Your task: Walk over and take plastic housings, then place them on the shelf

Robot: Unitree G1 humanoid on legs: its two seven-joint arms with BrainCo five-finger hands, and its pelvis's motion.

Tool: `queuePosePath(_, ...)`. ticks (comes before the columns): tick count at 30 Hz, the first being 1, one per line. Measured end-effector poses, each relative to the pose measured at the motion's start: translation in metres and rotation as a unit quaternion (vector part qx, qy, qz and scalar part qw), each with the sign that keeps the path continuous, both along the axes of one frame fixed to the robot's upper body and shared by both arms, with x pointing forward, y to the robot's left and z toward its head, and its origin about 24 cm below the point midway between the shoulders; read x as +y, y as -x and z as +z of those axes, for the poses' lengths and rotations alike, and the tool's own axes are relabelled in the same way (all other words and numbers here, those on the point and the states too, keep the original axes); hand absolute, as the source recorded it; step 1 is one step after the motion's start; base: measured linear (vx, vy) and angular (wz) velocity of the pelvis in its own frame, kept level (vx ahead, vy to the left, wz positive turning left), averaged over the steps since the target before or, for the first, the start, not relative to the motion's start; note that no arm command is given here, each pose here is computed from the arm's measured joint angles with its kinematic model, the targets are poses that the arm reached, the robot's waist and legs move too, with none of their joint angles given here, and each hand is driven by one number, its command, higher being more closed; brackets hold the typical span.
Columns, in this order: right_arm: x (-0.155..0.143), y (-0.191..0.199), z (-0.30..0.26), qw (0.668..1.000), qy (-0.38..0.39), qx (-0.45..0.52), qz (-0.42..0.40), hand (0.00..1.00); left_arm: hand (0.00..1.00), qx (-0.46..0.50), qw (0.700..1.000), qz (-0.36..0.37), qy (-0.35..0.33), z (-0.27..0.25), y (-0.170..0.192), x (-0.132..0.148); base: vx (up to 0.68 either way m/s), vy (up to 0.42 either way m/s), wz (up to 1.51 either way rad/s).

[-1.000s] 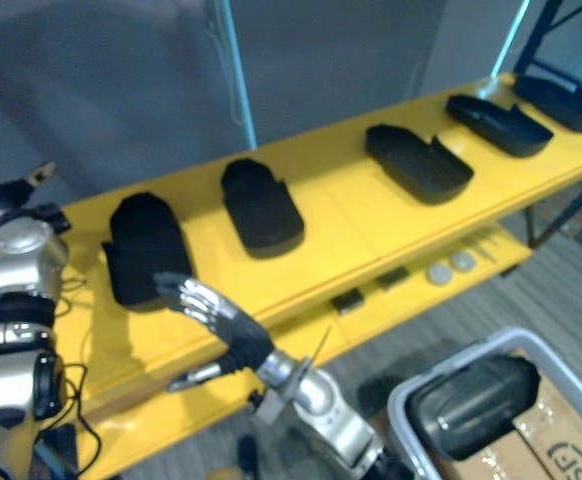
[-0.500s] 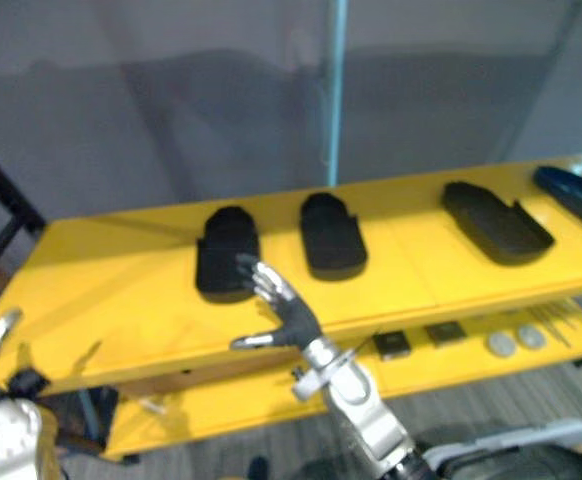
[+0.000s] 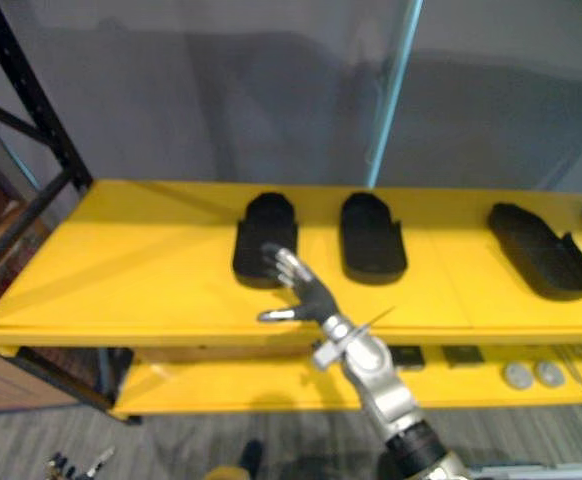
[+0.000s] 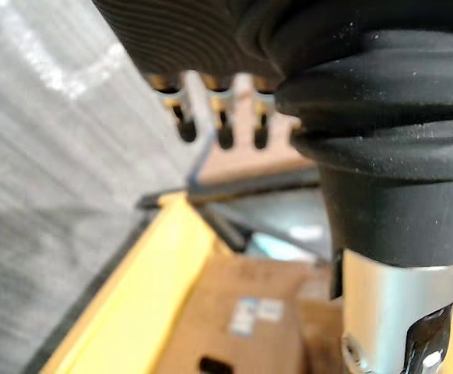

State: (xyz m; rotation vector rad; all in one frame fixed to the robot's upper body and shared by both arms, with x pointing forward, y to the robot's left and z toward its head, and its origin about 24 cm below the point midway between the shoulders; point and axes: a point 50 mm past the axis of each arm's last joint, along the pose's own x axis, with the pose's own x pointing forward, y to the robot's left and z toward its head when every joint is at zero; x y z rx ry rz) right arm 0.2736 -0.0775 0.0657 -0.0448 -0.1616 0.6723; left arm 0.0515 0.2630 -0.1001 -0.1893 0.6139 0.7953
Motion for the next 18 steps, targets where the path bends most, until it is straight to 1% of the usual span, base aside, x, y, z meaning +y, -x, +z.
queuePosePath(3, 0.004, -0.010, 0.005, 1.000, 0.021, -0.011, 0.020, 0.00, 0.00, 0.005, 0.999, -0.034, 0.026, -0.008, -0.003, -0.012, 0.01, 0.000, 0.12)
queuePosePath(6, 0.010, -0.013, 0.011, 0.998, 0.034, -0.024, 0.048, 0.00, 0.00, 0.012, 0.998, -0.058, 0.033, -0.012, -0.004, -0.014, 0.07, -0.009, 0.10)
queuePosePath(8, 0.012, -0.016, 0.014, 0.997, 0.039, -0.029, 0.066, 0.00, 0.00, 0.011, 0.996, -0.075, 0.038, -0.013, -0.010, -0.014, 0.07, -0.008, 0.16)
queuePosePath(11, 0.012, -0.019, 0.018, 0.995, 0.050, -0.037, 0.082, 0.00, 0.00, -0.001, 0.993, -0.106, 0.051, -0.014, -0.021, -0.024, 0.02, 0.013, 0.08)
queuePosePath(16, 0.011, -0.021, 0.019, 0.994, 0.058, -0.037, 0.082, 0.00, 0.00, -0.010, 0.989, -0.136, 0.061, -0.015, -0.030, -0.032, -0.05, 0.020, 0.00)
queuePosePath(18, 0.010, -0.022, 0.017, 0.994, 0.061, -0.032, 0.079, 0.00, 0.00, 0.005, 0.986, -0.157, 0.064, -0.018, -0.029, -0.033, -0.07, 0.022, -0.05)
